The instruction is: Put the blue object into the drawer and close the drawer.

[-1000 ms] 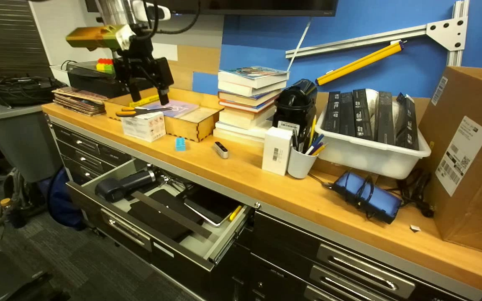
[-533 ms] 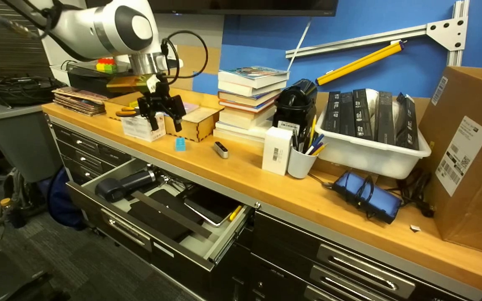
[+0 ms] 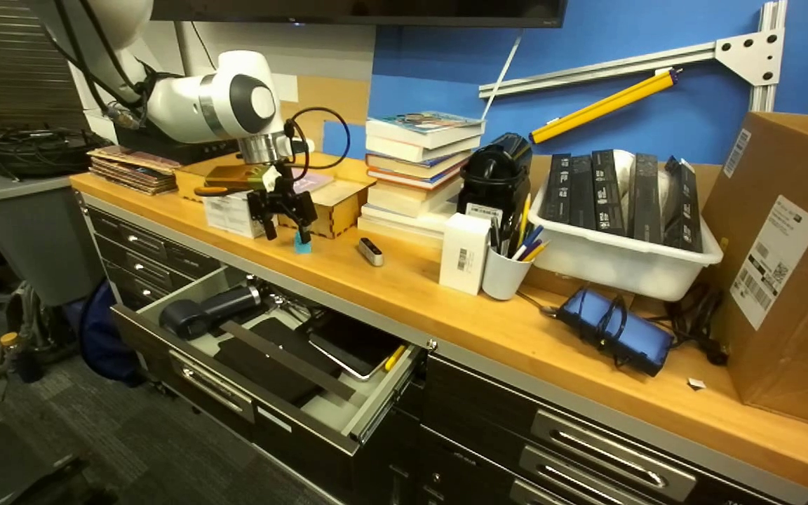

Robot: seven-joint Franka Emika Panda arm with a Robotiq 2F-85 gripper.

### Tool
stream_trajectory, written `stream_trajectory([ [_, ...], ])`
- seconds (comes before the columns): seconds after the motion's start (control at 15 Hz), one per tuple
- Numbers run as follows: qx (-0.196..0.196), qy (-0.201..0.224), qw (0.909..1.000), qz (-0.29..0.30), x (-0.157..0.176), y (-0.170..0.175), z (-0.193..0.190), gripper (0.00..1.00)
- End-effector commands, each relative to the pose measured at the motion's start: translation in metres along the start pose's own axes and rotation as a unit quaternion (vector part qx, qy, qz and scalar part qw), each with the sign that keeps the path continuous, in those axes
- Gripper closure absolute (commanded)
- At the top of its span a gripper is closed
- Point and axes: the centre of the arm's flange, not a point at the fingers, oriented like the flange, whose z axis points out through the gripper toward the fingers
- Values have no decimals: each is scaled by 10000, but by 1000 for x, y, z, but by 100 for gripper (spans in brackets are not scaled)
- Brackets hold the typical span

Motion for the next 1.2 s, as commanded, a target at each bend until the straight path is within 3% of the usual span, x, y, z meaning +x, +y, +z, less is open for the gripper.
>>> stream_trajectory([
  [0.0, 39, 143, 9999, 87, 32, -1, -1, 0],
  [0.47, 166, 66, 9997, 146, 46, 11, 11, 0],
  [0.53, 193, 34, 9997, 127, 46, 9, 14, 25],
  [0.6, 248, -11, 9996, 105, 46, 9, 16, 25],
  [0.87, 483, -256, 9985, 59, 35, 16, 7, 58],
  [1.13, 474, -482, 9971, 338, -2, 52, -19, 88],
])
